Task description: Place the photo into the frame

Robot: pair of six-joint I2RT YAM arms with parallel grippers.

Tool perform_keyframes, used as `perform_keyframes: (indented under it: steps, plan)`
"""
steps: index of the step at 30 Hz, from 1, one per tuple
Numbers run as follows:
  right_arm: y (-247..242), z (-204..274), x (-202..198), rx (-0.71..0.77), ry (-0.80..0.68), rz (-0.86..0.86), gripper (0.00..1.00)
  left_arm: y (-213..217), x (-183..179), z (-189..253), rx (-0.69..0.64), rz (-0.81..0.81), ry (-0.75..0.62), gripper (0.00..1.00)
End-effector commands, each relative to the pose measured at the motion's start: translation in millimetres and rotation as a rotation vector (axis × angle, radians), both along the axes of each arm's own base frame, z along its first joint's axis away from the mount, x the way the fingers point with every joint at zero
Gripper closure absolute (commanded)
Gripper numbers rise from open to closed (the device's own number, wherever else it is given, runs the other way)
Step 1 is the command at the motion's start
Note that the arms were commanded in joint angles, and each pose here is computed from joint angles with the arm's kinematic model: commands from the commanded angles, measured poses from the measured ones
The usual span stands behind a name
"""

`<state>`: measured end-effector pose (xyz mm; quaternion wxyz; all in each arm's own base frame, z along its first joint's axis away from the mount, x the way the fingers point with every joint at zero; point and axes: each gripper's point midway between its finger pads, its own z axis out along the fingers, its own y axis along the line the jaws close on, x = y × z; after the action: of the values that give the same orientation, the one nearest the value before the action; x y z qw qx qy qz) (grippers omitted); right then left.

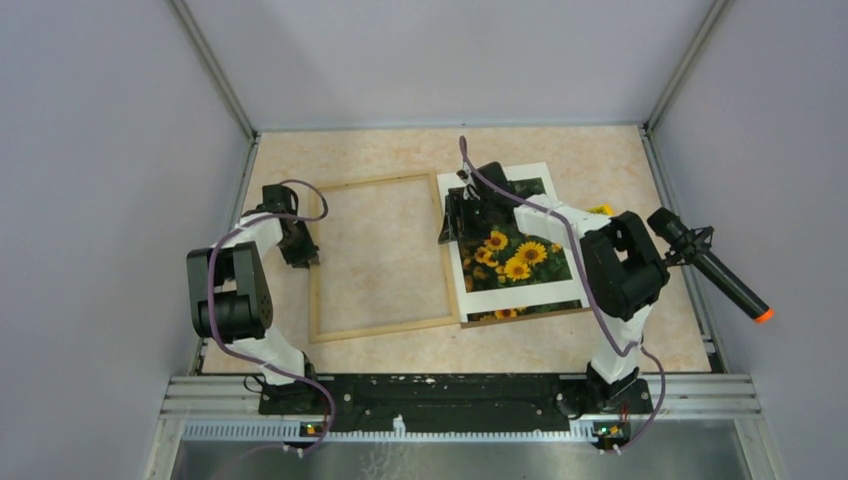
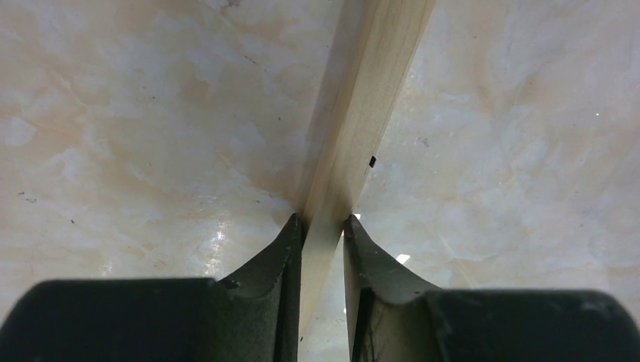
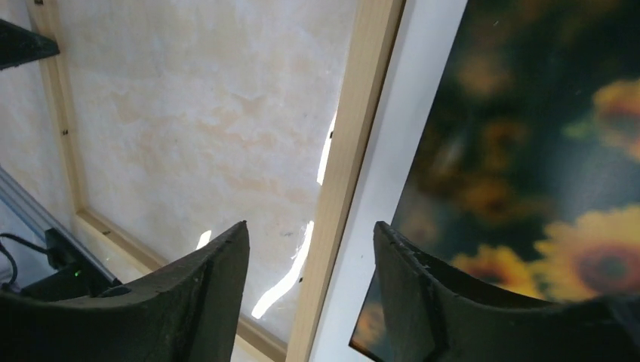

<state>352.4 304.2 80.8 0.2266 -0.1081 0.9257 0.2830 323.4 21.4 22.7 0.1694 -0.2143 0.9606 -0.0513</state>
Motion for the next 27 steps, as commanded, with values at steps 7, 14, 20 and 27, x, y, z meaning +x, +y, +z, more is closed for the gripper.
perform_keyframes:
  steps: [7, 14, 20, 27]
  plan:
    - [23, 6, -90, 0.010, 0.035, 0.217, 0.41, -25, -2, 17, -0.066, -0.064, -0.082, 0.55]
    - [8, -6, -140, -0.062, 0.061, 0.235, 0.34, -18, 4, 49, -0.021, -0.050, -0.194, 0.26]
    - [-1, -12, -144, -0.046, 0.070, 0.142, 0.31, -31, 11, 85, -0.065, -0.095, -0.364, 0.07]
    - [9, -26, -144, 0.036, 0.107, 0.070, 0.40, -49, 13, 104, -0.129, -0.156, -0.459, 0.01]
